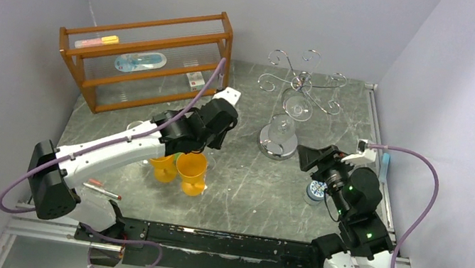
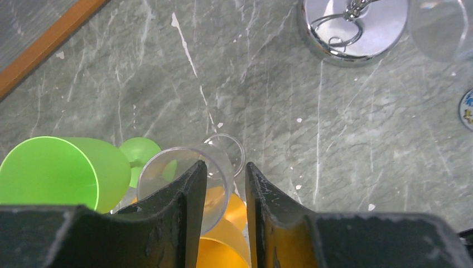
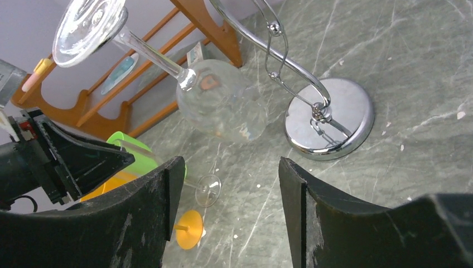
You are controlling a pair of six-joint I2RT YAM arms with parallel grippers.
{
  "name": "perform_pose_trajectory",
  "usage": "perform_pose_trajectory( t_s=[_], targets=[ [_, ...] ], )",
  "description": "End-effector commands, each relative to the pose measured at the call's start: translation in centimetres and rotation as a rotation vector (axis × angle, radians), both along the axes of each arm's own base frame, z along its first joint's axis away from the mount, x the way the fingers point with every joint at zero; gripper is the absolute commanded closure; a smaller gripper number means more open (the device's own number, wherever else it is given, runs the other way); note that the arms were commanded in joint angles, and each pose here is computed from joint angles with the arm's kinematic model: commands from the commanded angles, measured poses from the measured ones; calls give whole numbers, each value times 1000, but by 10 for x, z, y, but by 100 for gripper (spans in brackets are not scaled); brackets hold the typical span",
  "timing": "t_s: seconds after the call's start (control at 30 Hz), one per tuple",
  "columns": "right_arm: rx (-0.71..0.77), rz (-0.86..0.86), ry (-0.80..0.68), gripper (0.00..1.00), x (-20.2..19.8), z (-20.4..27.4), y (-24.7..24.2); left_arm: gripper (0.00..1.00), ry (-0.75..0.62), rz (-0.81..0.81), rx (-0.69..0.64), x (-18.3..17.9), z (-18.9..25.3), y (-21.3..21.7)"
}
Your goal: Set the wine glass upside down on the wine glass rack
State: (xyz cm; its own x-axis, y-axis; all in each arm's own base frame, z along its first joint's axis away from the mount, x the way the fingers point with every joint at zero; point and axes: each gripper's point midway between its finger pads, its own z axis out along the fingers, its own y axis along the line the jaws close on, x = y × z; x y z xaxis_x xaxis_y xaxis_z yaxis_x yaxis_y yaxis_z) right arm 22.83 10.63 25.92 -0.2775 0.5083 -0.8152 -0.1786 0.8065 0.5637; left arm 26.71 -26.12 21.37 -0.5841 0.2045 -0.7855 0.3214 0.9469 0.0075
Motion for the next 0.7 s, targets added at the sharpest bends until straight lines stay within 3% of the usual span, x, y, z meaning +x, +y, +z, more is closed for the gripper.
perform_pose_trajectory(
  t_s=[0.0,0.27,0.4,0.67],
  targets=[
    [5,-24,39,34,-3,-10,-5,65,50,-33,62,-4,-6,4],
    [43,-48,74,31,-5,-14,-7,94,93,-96,73,-7,-10,-7],
    [118,-85,113,21,-9,-21,-10,95,76,-162,-19,-13,12,-21],
    [240,-88,100,20,-19,-6,-9,95,2,-399,-303,-52,85,-42]
  ],
)
